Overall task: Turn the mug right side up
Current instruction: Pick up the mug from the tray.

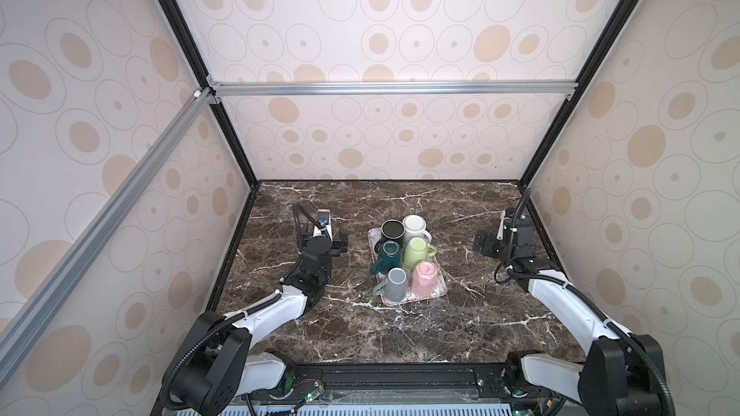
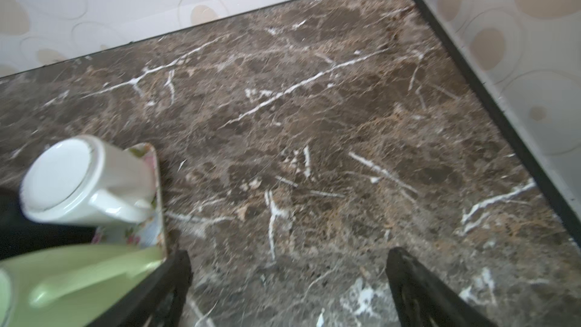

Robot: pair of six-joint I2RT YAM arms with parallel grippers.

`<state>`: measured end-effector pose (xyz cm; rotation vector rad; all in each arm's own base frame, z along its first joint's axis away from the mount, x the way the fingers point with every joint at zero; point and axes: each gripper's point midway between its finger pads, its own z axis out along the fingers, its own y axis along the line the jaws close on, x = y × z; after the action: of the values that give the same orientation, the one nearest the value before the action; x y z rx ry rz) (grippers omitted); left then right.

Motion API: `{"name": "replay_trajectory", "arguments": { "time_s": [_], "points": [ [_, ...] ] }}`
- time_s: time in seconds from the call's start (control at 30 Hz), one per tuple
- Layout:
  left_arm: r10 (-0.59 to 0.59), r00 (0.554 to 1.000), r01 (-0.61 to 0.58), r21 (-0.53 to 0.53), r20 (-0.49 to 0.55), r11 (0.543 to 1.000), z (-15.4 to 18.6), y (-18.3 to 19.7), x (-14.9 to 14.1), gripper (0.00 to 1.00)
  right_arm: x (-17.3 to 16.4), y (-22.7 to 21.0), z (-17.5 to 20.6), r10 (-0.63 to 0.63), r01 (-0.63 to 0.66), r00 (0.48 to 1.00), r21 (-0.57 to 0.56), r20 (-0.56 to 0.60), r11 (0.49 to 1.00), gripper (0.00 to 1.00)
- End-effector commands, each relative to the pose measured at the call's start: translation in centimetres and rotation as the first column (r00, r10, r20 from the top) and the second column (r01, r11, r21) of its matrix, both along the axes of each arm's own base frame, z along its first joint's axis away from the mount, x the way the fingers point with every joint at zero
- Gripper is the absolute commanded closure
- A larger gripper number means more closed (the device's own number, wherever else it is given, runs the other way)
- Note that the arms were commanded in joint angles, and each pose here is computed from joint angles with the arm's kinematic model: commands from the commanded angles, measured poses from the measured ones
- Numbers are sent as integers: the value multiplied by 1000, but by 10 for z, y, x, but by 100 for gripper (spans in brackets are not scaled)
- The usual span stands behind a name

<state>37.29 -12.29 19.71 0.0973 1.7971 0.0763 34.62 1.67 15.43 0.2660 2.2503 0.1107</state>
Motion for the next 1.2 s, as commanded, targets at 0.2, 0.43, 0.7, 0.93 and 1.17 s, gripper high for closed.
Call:
{"name": "replay_trajectory", "arguments": {
  "time_s": [0.2,0.43,0.7,0.93,1.17],
  "points": [
    [-321,922,305,-103,-217,947,-26,-85,-64,2,-60,45,-1,199,-177,976,212,-86,961,0],
    [-538,833,504,-222,-130,835,-11,-113,-94,4,-74,58,8,248,-217,966,288,-75,933,0],
    [-664,729,627,-227,-164,745,-24,-130,-117,6,-80,59,9,252,-222,965,294,-68,930,0],
    [-676,713,638,-225,-188,736,-36,-126,-124,19,-83,58,5,248,-213,966,299,-81,930,0],
    [-682,692,641,-232,-237,732,-56,-131,-125,36,-85,58,0,241,-200,965,311,-99,929,0]
  ]
}}
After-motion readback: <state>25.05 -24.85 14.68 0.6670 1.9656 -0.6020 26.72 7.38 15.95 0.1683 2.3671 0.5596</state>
